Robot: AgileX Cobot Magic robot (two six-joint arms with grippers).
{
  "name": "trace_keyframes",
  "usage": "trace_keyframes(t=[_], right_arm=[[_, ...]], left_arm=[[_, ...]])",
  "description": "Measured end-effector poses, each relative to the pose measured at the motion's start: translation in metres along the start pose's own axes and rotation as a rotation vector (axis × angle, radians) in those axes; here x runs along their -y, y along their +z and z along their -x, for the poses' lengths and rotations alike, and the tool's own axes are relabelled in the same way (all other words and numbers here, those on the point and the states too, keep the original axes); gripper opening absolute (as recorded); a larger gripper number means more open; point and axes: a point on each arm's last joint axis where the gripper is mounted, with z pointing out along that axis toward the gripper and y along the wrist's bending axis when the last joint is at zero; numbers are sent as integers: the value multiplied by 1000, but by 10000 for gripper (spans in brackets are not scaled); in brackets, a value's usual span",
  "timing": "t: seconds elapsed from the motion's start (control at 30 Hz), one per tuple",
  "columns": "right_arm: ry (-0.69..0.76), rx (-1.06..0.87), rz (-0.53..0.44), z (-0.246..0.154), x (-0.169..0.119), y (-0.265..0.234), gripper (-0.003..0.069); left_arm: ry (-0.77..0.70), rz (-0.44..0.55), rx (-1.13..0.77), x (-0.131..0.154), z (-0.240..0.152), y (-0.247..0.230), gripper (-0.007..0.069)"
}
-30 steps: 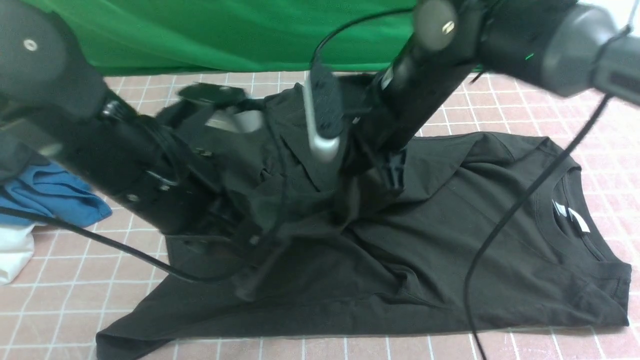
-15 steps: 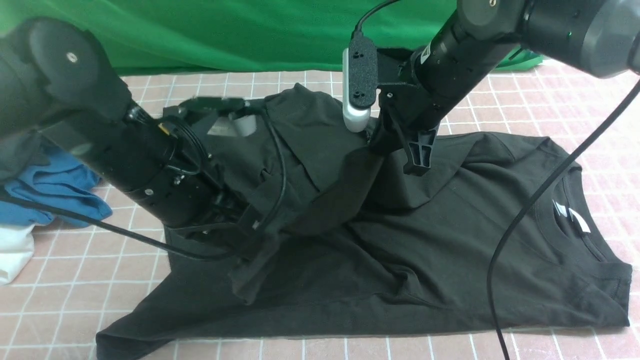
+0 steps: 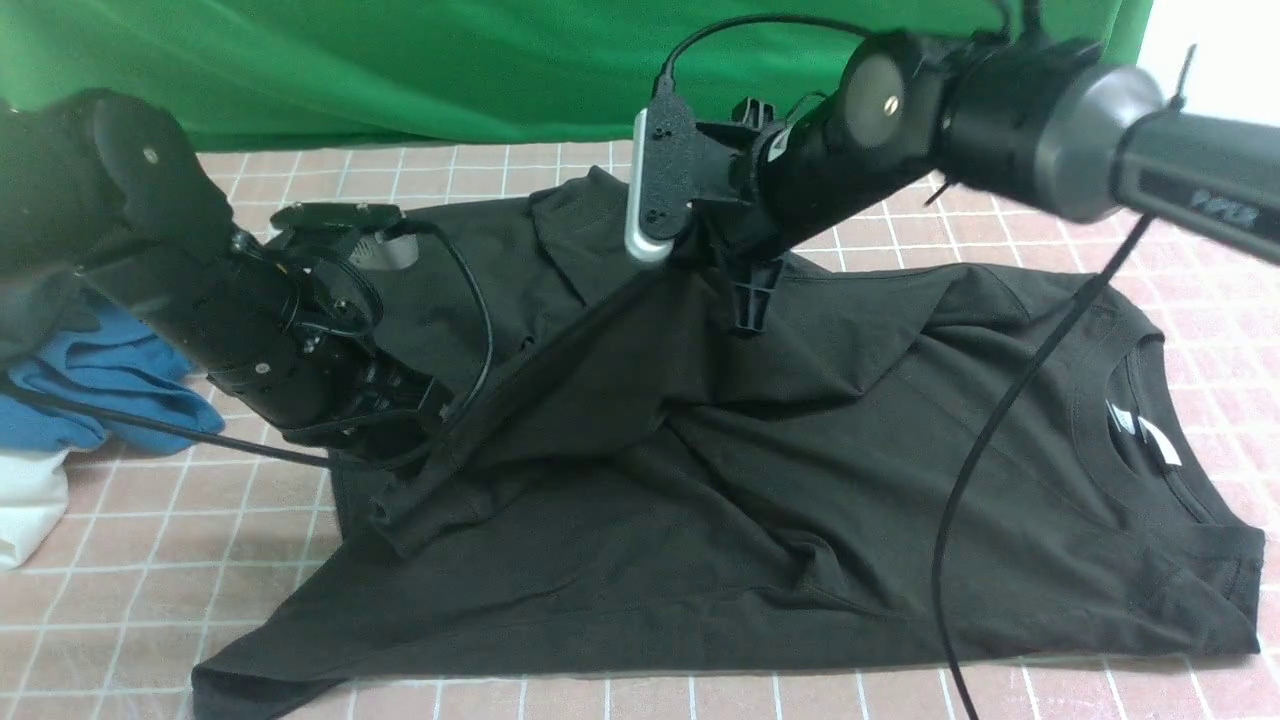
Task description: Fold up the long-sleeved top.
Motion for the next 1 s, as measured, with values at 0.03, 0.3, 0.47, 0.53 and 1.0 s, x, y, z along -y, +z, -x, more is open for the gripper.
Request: trace_keyframes(t=[0.03,0.3,0.47,0.53,1.0], right_arm=[[-1,7,-19,1,0,3,41],[64,46,-151,-1,4,24,412],[205,19,-63,1,0,13,506],[283,-24,-3,3,-2,-4,456],[492,-285,298,-6,-45,-117,88]], left_arm=[[5,9,-5,-2,0,2,38],[75,124,-37,-22,3,24,197],[152,225,0,-31,7,22,388],[164,288,16,-35,9,19,484],[425,174,26,35,-29,-10,247]])
